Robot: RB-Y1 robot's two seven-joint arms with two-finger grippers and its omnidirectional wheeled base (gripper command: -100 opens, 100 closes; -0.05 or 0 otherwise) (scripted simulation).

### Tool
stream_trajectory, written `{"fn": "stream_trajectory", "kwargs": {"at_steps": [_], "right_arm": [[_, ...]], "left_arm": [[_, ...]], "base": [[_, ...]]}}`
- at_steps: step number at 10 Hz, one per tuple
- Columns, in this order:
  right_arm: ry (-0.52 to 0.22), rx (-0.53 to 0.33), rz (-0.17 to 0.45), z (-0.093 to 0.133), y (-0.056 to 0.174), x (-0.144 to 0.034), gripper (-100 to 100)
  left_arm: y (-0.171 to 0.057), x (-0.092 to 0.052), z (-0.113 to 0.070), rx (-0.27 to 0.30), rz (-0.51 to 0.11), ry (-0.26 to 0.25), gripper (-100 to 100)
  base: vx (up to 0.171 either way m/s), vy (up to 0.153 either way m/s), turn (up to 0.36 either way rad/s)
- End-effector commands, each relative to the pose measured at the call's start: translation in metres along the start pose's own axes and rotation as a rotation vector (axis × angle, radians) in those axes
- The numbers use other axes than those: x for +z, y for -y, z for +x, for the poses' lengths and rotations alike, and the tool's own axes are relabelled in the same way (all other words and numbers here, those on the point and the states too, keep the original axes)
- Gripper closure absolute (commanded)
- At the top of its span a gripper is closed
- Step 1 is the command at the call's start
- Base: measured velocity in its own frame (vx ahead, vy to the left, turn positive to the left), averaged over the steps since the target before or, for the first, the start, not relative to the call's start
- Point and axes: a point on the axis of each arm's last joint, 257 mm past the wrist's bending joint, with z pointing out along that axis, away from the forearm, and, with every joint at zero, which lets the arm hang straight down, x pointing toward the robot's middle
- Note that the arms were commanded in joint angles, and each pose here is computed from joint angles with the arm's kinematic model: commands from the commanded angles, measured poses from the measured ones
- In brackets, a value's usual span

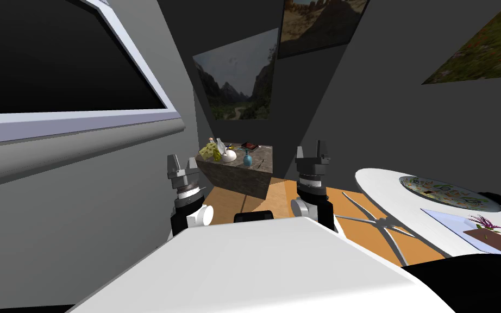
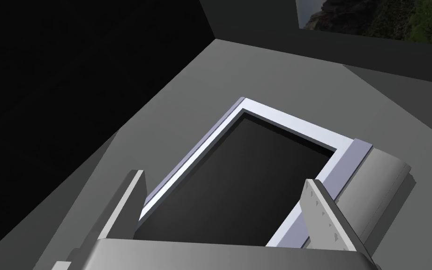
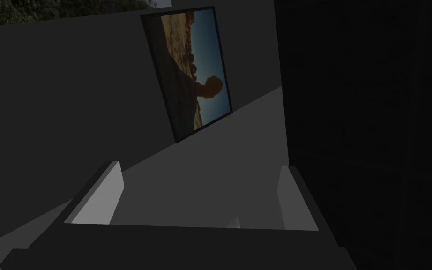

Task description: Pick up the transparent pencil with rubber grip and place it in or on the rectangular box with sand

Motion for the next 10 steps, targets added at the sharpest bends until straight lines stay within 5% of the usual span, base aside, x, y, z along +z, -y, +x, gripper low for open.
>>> {"fn": "stream_trajectory", "kwargs": {"at_steps": [1,10], "right_arm": [[-0.030,-0.009,0.017,0.004,0.006,0.001,-100],[-0.245,-0.136,0.208,0.034,0.080,0.011,-100]], "left_arm": [[0.000,0.000,0.000,0.000,0.000,0.000,0],[0.000,0.000,0.000,0.000,0.000,0.000,0]], "base": [[-0.022,0.002,0.014],[-0.108,-0.003,0.025]]}}
